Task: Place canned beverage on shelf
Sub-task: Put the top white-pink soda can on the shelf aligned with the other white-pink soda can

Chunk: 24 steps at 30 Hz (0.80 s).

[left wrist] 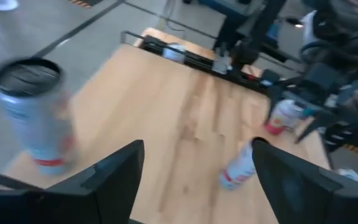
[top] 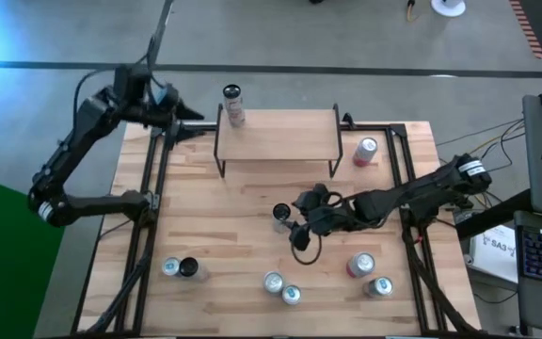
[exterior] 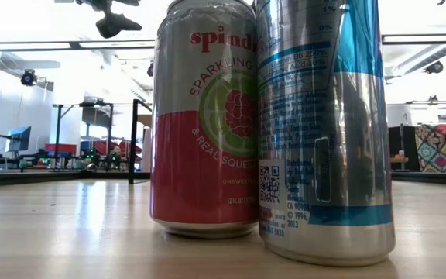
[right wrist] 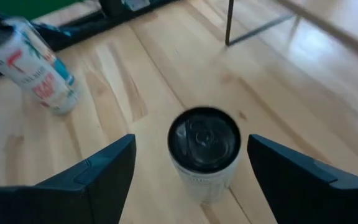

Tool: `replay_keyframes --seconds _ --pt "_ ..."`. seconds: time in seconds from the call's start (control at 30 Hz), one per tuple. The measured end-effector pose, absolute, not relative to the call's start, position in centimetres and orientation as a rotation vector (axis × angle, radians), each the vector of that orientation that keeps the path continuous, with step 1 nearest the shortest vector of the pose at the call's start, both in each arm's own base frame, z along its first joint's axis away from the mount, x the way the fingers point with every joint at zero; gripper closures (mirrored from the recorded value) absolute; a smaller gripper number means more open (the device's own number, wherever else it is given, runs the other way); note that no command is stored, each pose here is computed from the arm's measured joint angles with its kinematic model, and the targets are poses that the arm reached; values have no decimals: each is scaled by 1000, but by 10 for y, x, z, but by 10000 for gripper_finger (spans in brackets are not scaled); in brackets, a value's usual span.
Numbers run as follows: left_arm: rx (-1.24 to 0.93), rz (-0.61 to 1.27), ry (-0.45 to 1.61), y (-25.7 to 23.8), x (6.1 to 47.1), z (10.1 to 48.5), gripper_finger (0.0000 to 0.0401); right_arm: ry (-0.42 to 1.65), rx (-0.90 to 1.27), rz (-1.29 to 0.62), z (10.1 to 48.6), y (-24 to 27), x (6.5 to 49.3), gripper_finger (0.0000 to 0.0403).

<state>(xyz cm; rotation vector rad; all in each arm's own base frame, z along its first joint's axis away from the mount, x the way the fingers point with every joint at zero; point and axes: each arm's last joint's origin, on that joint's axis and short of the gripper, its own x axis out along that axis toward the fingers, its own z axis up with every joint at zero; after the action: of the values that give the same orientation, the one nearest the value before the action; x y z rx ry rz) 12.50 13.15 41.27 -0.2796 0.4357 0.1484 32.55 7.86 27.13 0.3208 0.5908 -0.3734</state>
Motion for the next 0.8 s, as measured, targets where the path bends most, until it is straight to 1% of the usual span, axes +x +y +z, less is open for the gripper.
replay_keyframes --seconds 0.1,0.27,0.37,0.5,0.67,0.73,0.8 --pt "-274 113 393 113 125 398 128 609 320 -386 260 81 332 82" --pt "-237 71 309 90 127 373 129 623 336 -436 245 82 340 47" --pt "-239 41 271 82 130 360 129 621 342 -483 237 82 343 36" --pt "-255 28 262 79 134 341 124 619 309 -543 227 82 347 35" --pt "-250 5 265 79 141 324 103 639 299 -578 214 79 353 36" --pt "-257 4 276 80 143 319 96 634 308 -588 214 78 354 45" --pt "-264 9 285 82 145 318 93 624 302 -602 214 77 356 63"
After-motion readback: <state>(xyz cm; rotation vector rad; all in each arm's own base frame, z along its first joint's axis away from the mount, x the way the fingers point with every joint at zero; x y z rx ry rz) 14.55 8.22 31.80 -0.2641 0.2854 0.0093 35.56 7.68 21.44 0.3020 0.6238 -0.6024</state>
